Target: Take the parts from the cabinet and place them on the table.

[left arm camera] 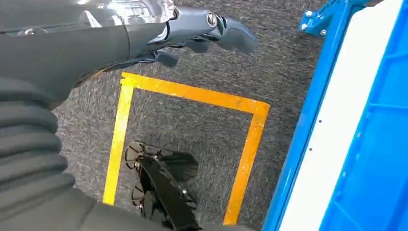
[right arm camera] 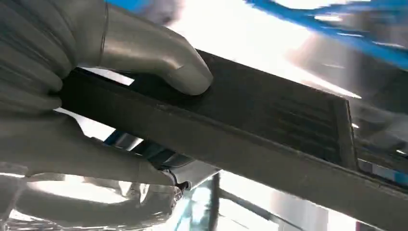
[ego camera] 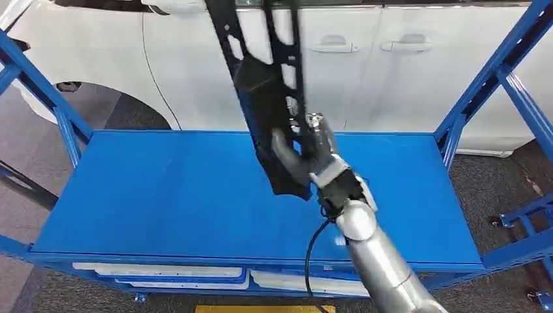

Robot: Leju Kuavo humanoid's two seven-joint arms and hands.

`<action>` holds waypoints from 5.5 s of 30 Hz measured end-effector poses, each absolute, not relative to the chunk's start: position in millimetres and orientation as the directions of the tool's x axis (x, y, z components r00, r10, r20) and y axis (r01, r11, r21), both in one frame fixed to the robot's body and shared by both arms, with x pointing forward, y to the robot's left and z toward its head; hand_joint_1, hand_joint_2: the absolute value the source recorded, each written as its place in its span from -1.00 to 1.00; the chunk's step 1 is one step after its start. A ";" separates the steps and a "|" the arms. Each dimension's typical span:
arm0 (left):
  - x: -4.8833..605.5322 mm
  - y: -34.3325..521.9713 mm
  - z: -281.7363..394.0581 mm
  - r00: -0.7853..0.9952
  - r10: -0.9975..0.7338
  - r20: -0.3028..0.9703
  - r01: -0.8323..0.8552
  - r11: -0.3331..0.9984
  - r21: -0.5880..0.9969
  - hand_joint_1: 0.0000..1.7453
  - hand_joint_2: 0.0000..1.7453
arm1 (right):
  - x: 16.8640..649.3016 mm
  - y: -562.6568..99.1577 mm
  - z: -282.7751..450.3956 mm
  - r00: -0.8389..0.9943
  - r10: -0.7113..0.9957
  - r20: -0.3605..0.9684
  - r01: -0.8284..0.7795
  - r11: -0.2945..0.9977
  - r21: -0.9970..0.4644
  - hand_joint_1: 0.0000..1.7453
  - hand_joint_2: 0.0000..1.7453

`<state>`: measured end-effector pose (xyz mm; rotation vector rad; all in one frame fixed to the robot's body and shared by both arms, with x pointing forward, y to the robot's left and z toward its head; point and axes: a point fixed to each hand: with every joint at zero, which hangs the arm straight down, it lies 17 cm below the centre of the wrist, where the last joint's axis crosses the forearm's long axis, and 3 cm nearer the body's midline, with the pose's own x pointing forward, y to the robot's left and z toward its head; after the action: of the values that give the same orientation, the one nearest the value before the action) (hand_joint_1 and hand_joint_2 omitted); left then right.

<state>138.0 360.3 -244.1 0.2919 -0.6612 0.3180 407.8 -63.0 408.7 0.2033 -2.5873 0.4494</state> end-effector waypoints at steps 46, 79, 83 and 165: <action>156.9 356.0 -238.9 0.713 0.220 0.665 -0.403 0.906 0.133 -1.00 1.00 | 264.8 -28.7 363.3 -0.548 -0.639 0.539 -0.811 0.564 -0.155 1.00 1.00; 146.9 363.8 -241.9 0.738 0.193 0.647 -0.378 0.912 0.160 -1.00 1.00 | 248.9 -36.6 337.1 -0.538 -0.627 0.563 -0.824 0.533 -0.194 1.00 1.00; 145.7 362.4 -242.5 0.740 0.193 0.644 -0.377 0.912 0.159 -1.00 1.00 | 249.4 -39.8 340.3 -0.543 -0.630 0.555 -0.822 0.535 -0.196 1.00 1.00; 139.6 354.9 -246.1 0.776 0.147 0.613 -0.356 0.905 0.233 -1.00 1.00 | 294.3 -22.7 357.0 -0.654 -0.539 0.531 -0.733 0.627 -0.265 1.00 1.00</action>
<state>139.6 354.9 -246.1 0.3491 -0.6273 0.2783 294.3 -22.7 357.0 1.0088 -2.4477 0.6568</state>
